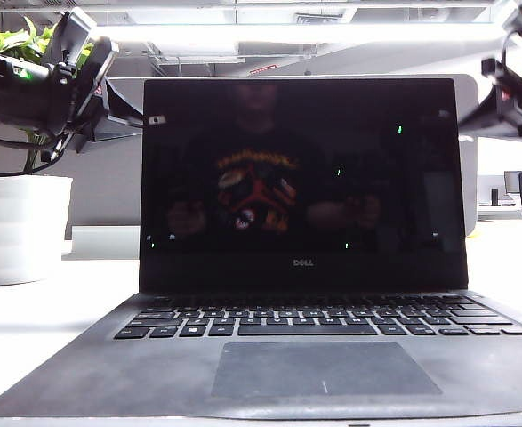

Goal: Close the laptop lid.

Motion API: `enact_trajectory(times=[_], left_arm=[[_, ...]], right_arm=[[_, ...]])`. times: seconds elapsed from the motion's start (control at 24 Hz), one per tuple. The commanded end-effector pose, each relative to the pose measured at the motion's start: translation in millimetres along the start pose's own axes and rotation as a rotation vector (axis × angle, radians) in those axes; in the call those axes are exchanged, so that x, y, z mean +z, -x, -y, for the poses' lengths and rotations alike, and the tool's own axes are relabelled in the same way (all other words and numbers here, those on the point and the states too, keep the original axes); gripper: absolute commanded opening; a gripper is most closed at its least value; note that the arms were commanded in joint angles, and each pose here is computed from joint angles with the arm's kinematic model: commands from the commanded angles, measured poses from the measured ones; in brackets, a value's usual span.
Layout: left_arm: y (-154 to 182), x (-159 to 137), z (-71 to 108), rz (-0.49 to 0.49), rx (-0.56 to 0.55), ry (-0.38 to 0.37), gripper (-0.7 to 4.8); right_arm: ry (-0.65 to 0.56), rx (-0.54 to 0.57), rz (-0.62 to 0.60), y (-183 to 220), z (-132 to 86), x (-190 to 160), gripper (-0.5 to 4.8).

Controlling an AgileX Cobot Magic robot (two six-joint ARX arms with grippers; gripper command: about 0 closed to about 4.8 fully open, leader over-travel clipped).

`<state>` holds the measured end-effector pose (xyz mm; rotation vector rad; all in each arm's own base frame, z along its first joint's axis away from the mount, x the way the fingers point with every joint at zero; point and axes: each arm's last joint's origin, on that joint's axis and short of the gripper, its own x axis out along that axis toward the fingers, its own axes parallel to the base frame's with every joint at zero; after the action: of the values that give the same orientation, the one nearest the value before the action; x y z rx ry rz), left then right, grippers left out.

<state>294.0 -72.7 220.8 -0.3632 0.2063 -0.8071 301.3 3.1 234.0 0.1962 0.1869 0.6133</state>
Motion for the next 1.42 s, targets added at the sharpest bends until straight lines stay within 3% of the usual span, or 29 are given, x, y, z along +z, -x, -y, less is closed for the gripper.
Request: enact_trajectory(times=[0.04, 0.21, 0.42, 0.67, 0.87, 1.12, 1.42], left_arm=[[0, 2, 1.9, -0.008, -0.040, -0.003, -0.05], [0, 1, 2.5, -0.024, -0.068, 0.000, -0.05], [0, 1, 3.0, -0.034, -0.092, 0.012, -0.05], [2, -1, 4.3, -0.097, -0.207, 0.108, -0.05], [4, -4, 7.8, -0.191, -0.337, 0.209, -0.05], [5, -16, 8.0, -0.311, -0.398, 0.305, -0.05], [8, -25, 8.4, -0.414, -0.460, 0.404, -0.05]], right_arm=[[0.016, 0.091, 0.004, 2, -1, 3, -0.04], [0.017, 0.190, -0.011, 2, -4, 3, -0.04], [0.010, 0.237, -0.019, 3, -5, 3, -0.04], [-0.001, 0.343, -0.036, 6, -6, 3, -0.04], [-0.118, 0.364, -0.071, 9, -4, 1, -0.04], [-0.222, 0.479, -0.157, 10, -6, -6, -0.04], [-0.408, 0.480, -0.276, 13, -7, -21, -0.05]])
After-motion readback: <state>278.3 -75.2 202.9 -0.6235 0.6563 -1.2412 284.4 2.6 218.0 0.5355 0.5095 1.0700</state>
